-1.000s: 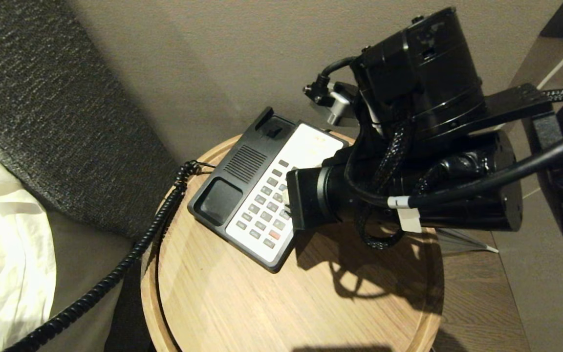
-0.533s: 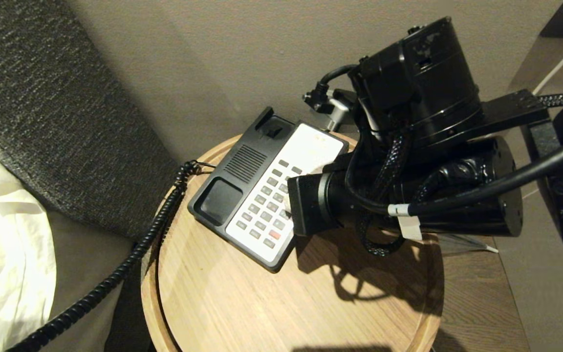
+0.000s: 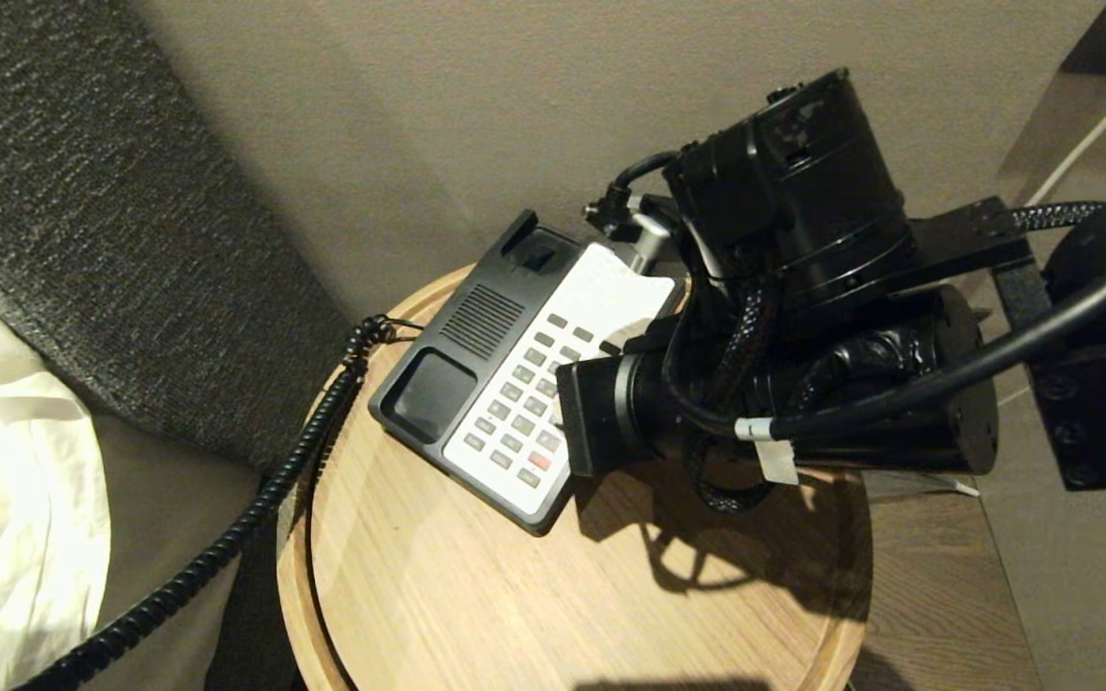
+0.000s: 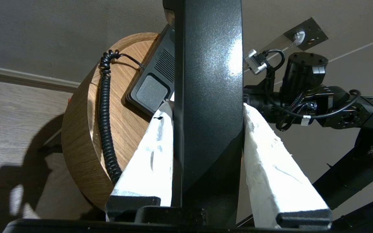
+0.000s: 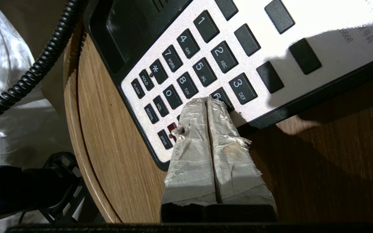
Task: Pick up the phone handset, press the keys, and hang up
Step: Dial the number
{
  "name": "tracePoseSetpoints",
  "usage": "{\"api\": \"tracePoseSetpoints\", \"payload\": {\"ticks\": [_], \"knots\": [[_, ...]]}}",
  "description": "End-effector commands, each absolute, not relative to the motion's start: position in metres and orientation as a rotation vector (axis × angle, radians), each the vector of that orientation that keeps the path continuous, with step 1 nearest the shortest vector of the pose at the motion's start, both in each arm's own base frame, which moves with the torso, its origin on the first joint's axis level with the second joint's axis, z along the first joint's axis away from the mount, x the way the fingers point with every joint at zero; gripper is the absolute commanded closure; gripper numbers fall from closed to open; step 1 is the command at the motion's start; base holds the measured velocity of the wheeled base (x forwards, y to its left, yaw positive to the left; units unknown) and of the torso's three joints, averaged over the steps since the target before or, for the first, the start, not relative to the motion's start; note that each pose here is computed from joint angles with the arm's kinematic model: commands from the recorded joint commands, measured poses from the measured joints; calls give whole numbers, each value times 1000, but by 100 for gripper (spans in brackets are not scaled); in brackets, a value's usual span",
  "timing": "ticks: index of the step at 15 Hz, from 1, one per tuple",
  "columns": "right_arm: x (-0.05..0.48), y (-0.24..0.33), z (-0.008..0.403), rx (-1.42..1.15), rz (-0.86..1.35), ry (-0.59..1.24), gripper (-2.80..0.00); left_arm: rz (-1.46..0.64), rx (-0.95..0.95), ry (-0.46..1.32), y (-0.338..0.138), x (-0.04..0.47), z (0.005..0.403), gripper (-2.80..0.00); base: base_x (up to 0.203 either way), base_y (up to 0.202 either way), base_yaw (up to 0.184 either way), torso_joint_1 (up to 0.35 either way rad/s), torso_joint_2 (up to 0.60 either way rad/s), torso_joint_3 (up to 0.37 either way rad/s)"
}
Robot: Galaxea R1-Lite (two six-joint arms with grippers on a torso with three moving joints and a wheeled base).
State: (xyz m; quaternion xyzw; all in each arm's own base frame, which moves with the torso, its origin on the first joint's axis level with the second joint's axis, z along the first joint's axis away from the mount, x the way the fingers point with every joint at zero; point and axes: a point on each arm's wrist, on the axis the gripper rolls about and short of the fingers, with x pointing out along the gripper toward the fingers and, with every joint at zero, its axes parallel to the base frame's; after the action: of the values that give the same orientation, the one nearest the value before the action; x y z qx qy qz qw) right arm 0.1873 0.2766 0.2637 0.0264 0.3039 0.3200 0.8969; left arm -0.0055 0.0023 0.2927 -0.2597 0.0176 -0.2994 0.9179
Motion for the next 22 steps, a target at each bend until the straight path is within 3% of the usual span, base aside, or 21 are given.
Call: {"api": "tracePoseSetpoints", "payload": {"ticks": [1,22], "knots": [[188,278,257,42,655,649,0,-615,-537,42,2,-5,293,0,0,0,0,0,0,0],[176,278,265,105,699,671,0,-615,-538,38,2,-6,292,0,0,0,0,0,0,0]]}}
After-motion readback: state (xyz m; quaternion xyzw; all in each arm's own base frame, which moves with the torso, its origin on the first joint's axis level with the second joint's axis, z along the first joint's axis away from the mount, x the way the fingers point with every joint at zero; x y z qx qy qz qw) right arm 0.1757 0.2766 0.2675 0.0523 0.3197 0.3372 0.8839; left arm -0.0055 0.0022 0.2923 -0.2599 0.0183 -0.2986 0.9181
